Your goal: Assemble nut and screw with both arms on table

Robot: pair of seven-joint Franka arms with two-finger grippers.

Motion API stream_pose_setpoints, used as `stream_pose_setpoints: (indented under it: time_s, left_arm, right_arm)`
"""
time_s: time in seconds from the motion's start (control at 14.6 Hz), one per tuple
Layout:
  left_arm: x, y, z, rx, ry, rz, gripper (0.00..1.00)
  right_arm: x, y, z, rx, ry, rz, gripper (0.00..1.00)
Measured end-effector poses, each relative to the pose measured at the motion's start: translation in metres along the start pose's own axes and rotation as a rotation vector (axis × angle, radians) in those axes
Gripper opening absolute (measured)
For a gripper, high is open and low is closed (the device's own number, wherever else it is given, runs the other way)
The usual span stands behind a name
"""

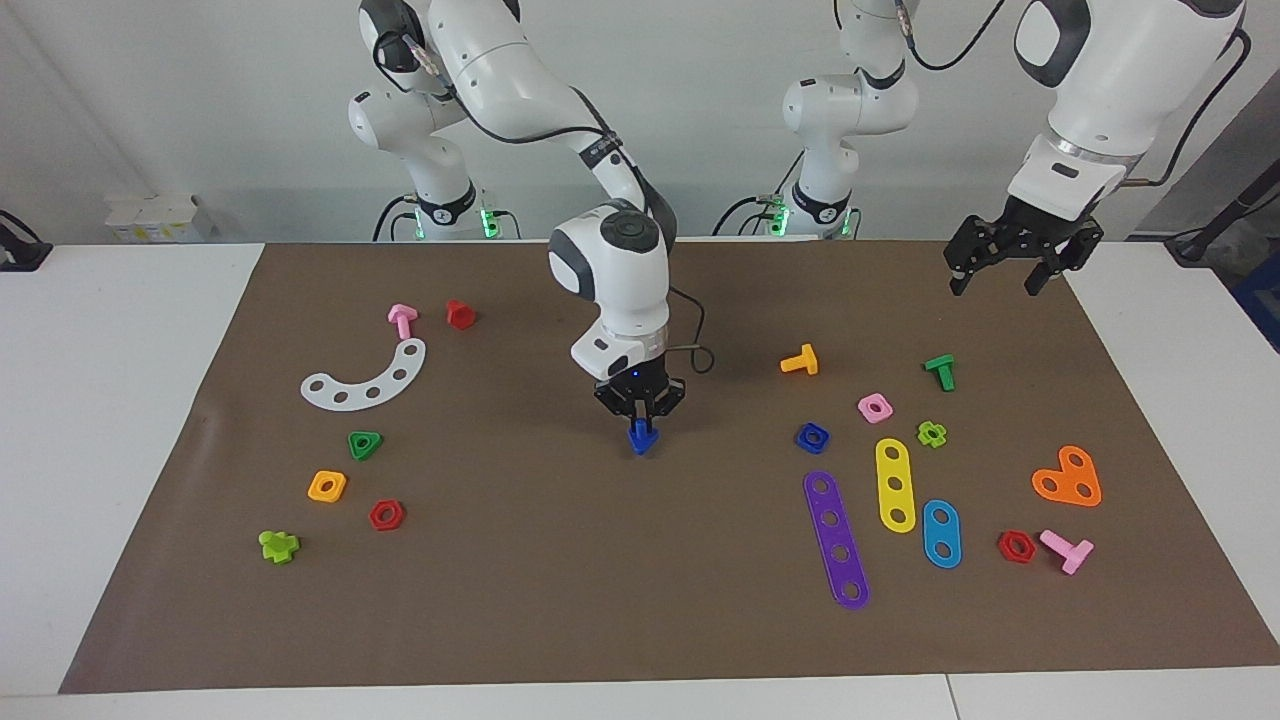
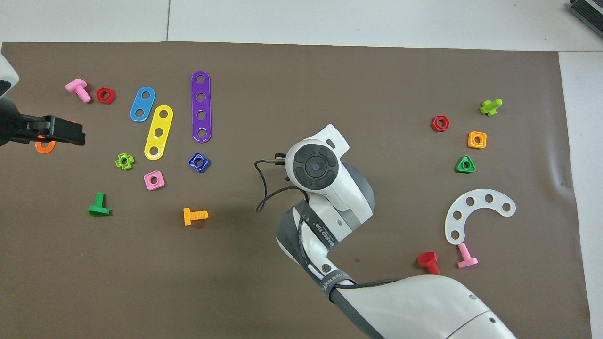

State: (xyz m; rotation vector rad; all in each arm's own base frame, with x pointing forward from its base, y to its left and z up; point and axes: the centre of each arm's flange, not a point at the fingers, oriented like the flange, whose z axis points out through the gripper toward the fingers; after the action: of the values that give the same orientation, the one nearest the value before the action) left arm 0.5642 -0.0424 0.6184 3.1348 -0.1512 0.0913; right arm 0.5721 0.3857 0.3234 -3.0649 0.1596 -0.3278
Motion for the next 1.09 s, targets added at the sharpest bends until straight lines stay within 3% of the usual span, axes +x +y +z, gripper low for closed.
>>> stream_pose_setpoints:
  time_s: [0.34, 0.55, 0.82, 0.89, 1.09]
  left_arm:
    - [-0.002, 0.019, 0.034, -0.046, -0.03, 0.021, 1.0]
    - [0.014, 0.042, 0.07, -0.096, -0.033, 0.082, 0.97]
    - [0.04, 0.076, 0.123, -0.121, -0.013, 0.205, 0.95]
    - [0.043, 0.08, 0.133, -0.122, -0.009, 0.247, 0.95]
    - [0.044, 0.081, 0.158, -0.121, -0.001, 0.337, 0.95]
  right_arm:
    - [0.0, 0.0, 0.004, -0.003, -0.002, 0.0, 0.22]
    - [0.014, 0.007, -0.011, 0.005, 0.021, 0.02, 0.52]
    - [0.061, 0.064, -0.098, -0.009, 0.046, 0.121, 0.94]
    - [0.071, 0.084, -0.12, -0.02, 0.045, 0.133, 1.0]
    - [0.098, 0.156, -0.167, -0.051, 0.042, 0.126, 1.0]
